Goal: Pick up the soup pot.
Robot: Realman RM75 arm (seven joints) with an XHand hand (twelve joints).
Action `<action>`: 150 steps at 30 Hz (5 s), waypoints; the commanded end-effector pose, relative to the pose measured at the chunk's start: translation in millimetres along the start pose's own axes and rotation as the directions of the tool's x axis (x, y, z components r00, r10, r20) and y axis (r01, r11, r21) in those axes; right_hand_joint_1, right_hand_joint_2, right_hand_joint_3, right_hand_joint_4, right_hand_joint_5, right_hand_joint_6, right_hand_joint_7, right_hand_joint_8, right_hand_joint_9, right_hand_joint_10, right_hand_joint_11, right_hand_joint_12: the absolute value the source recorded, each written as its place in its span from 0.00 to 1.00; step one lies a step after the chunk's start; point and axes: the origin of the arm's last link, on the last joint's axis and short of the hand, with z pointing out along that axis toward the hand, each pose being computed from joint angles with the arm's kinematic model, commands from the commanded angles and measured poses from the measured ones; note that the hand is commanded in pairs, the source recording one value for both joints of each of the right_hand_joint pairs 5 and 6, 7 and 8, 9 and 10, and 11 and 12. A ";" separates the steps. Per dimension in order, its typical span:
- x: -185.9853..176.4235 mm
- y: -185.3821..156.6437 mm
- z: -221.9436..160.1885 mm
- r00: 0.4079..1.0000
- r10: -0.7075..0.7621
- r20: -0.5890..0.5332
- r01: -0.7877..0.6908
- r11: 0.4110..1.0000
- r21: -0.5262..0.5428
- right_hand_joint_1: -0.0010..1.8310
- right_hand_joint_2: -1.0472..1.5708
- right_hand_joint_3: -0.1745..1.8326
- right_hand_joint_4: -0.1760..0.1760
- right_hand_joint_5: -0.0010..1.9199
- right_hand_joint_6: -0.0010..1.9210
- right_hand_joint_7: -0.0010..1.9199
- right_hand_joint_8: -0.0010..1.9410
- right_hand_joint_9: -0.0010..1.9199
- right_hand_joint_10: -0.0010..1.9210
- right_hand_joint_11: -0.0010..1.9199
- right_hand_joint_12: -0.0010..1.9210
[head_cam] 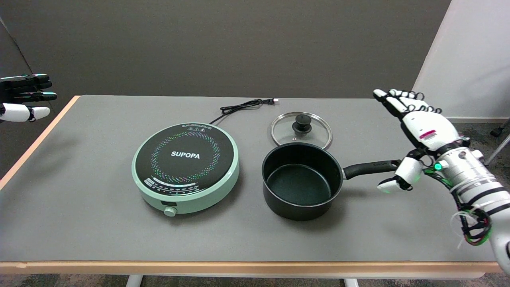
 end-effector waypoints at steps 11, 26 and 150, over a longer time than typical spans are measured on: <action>-40.9 -71.8 11.2 0.990 -0.143 0.019 0.141 0.986 0.087 0.62 0.16 0.57 1.00 0.01 0.01 0.01 0.01 0.01 0.01 0.01 0.01; -45.3 -57.9 -7.8 0.998 -0.057 0.039 0.056 0.997 0.048 0.62 0.15 0.63 1.00 0.01 0.01 0.01 0.01 0.01 0.01 0.01 0.01; -90.8 -80.3 4.5 0.969 -0.084 0.232 0.128 0.975 -0.183 0.61 0.21 0.59 1.00 0.03 0.03 0.03 0.03 0.03 0.03 0.03 0.03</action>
